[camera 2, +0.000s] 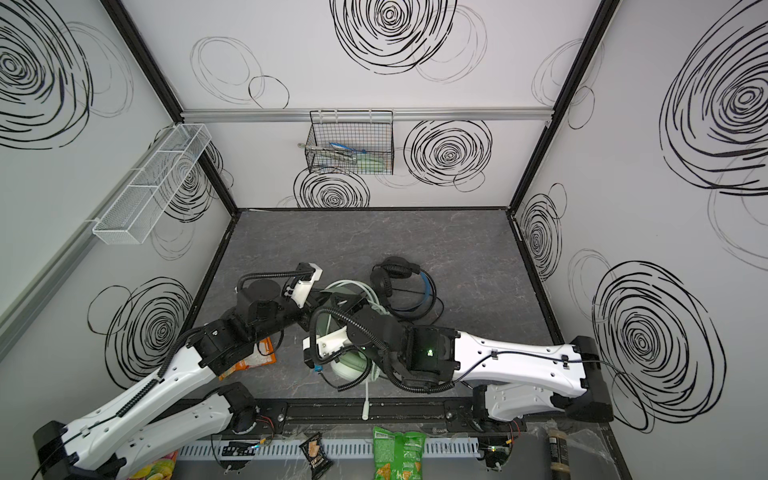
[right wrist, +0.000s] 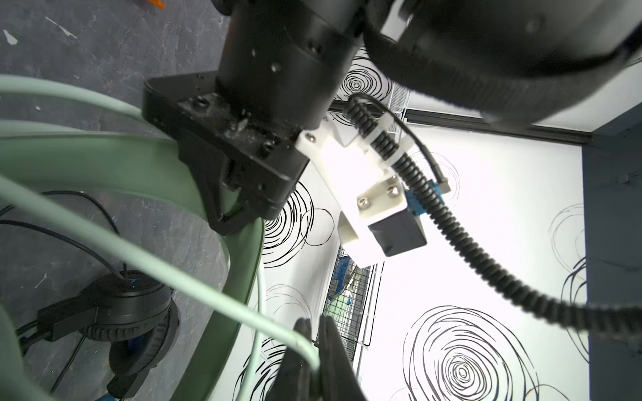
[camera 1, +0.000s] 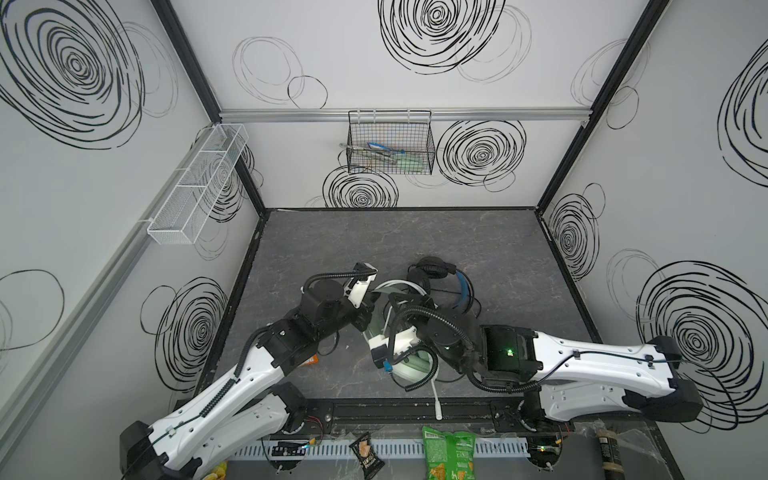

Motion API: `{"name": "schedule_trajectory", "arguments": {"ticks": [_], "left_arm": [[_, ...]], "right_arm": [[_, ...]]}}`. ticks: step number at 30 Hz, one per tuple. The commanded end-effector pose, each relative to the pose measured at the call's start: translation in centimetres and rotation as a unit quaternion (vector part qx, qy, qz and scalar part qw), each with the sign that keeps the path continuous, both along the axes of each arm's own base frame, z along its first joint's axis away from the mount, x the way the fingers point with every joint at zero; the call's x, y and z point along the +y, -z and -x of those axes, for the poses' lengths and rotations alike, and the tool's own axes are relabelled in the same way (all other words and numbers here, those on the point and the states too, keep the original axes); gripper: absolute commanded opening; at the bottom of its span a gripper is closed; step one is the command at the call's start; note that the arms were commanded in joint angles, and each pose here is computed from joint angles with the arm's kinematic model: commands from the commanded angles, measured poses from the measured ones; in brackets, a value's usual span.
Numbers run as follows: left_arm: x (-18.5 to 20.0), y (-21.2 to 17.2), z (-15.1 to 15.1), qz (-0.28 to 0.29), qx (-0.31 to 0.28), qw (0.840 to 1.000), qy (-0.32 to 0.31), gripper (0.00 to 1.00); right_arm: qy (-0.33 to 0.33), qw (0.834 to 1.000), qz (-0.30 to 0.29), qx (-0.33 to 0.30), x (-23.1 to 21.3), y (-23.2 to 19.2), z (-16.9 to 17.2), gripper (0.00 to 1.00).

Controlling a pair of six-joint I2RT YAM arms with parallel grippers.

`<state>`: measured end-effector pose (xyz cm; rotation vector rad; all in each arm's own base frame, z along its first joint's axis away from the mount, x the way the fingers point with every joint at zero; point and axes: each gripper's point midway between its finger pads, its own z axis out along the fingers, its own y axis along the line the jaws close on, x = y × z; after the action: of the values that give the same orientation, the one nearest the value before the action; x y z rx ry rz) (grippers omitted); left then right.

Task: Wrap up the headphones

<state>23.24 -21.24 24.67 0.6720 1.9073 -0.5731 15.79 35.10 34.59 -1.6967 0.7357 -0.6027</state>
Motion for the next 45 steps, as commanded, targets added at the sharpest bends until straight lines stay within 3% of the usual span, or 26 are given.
{"name": "schedule_trajectory", "arguments": {"ticks": [1, 8, 14, 18, 26, 36, 45], "left_arm": [[-0.8, 0.7, 1.5, -0.015, -0.005, 0.999, 0.047, 0.0], [-0.8, 0.7, 1.2, -0.007, 0.004, 0.999, 0.04, 0.0], [-1.0, 0.6, 1.0, 0.007, 0.018, 0.999, 0.038, 0.0], [-0.7, 0.6, 0.8, 0.018, 0.027, 0.999, 0.031, 0.0], [3.0, 0.3, -2.0, 0.052, 0.056, 0.996, -0.051, 0.0], [6.1, 0.5, -4.6, 0.119, 0.083, 0.984, -0.1, 0.0], [7.0, -0.1, -5.3, 0.116, 0.082, 0.983, -0.117, 0.0]], "right_arm": [[0.031, 0.987, -0.153, 0.039, -2.8, -6.2, -1.2, 0.14], [0.026, 0.972, -0.215, 0.086, -5.3, -6.3, -1.8, 0.18], [0.046, 0.957, -0.26, 0.124, -7.2, -4.5, -3.5, 0.11], [0.061, 0.939, -0.297, 0.164, -8.3, -2.1, -5.2, 0.09], [0.078, 0.897, -0.373, 0.222, -9.3, 0.7, -8.7, 0.09], [0.072, 0.842, -0.409, 0.343, -5.5, 6.4, -14.4, 0.09], [0.031, 0.831, -0.405, 0.379, -3.1, 7.8, -14.7, 0.15]]}}
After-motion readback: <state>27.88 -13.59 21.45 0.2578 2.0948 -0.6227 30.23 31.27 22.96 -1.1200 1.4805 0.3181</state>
